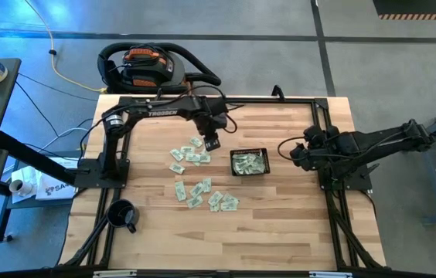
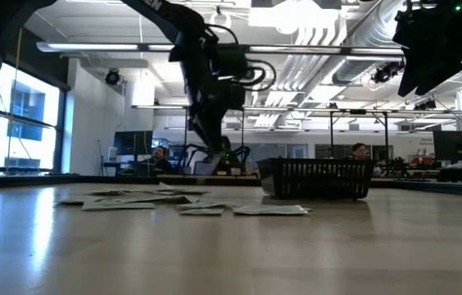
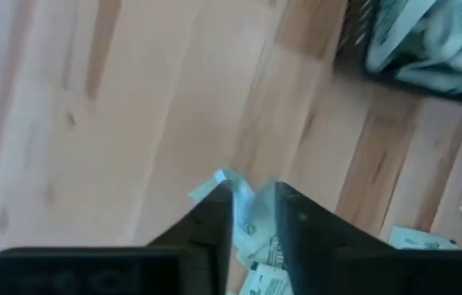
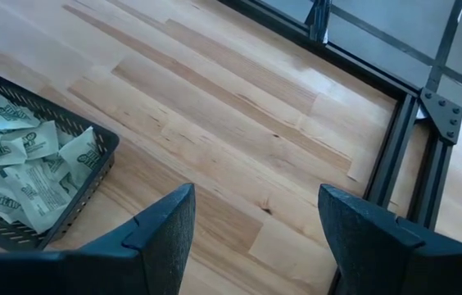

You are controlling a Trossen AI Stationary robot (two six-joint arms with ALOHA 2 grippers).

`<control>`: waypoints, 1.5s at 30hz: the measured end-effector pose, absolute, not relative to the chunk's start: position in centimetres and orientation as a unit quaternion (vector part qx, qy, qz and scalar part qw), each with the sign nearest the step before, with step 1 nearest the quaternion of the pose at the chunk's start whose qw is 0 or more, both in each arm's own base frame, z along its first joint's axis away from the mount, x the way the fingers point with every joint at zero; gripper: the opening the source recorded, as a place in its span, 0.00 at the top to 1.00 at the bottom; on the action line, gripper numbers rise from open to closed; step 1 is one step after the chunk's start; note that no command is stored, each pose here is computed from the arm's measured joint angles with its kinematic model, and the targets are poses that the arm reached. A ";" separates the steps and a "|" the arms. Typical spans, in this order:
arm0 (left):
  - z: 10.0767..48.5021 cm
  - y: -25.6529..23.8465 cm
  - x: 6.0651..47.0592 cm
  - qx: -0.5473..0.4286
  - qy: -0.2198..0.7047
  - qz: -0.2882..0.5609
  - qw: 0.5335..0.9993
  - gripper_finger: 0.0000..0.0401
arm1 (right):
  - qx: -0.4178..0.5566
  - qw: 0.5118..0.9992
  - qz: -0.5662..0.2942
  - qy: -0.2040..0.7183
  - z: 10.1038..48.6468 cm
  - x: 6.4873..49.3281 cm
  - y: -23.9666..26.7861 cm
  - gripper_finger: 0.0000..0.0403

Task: Pick and place Stevia / Truvia into bins
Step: Put the green stevia packet into the black bin

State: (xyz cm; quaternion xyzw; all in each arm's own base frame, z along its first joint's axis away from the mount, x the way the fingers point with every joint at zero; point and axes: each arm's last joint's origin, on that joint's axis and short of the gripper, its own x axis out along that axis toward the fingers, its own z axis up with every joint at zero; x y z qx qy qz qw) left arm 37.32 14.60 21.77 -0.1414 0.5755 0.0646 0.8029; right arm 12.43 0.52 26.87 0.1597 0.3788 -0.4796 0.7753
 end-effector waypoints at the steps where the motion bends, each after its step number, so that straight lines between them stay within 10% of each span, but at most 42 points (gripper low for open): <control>1: 21.4 14.5 37.2 -0.149 0.581 0.068 0.798 0.65 | 0.159 0.775 -0.480 0.379 26.9 12.4 0.5 0.38; 31: 15.6 11.5 40.9 -0.043 0.585 0.077 0.806 0.37 | 0.165 0.771 -0.477 0.387 26.8 12.3 0.6 0.38; 45: 19.0 11.8 41.7 -0.066 0.584 0.056 0.807 0.43 | 0.167 0.770 -0.479 0.387 26.8 12.3 0.5 0.38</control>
